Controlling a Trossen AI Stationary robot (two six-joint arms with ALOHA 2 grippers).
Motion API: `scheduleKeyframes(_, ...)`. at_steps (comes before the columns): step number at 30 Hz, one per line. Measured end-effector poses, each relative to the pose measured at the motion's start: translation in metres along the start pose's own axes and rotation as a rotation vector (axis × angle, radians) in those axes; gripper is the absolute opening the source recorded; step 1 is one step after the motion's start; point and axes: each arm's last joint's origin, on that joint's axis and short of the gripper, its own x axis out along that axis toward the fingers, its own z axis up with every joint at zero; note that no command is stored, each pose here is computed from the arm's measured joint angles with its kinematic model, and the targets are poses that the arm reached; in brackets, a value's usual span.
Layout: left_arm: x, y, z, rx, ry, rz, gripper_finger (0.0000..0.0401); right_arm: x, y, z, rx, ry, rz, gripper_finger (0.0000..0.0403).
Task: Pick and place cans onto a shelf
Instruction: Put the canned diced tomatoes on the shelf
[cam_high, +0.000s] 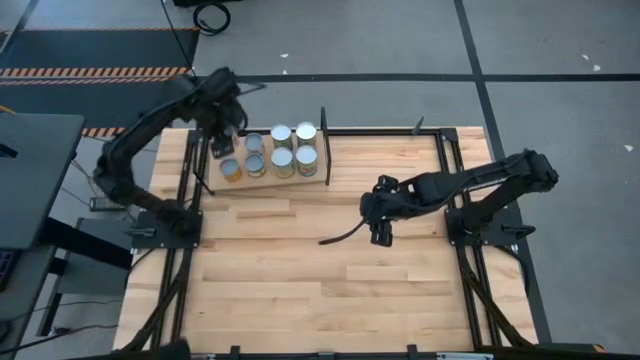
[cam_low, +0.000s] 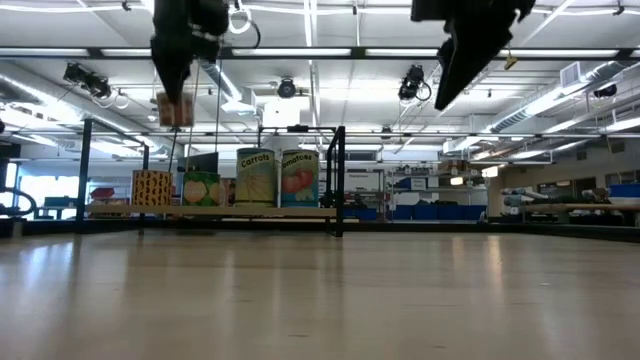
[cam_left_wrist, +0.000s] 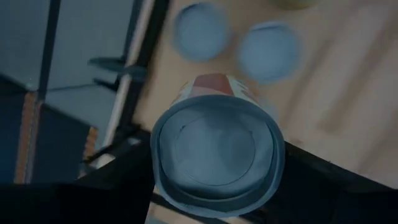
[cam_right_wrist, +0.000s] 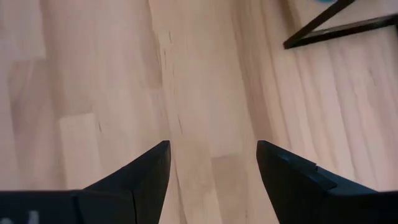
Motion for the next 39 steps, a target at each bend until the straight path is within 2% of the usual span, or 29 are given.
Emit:
scheduleKeyframes(7,0.052,0.052,0.012,-0.044,0.099,0.019,0.0281,0.023,0.001,-0.009,-0.059,-0.015,0.003,0.0246)
scheduleKeyframes(14,0.093,0.079,0.012,-0.172,0.183,-0.058,0.0281,0.029,-0.003,-0.007,-0.097,-0.044,0.030,0.0246)
scheduleKeyframes(24,0.136,0.077,0.006,-0.161,0.232,-0.106,0.0279,0.030,-0.008,-0.005,-0.123,-0.052,0.023,0.0246)
scheduleKeyframes(39,0.156,0.069,0.001,-0.188,0.240,-0.117,0.0284,0.031,-0.012,-0.004,-0.132,-0.050,0.012,0.0246)
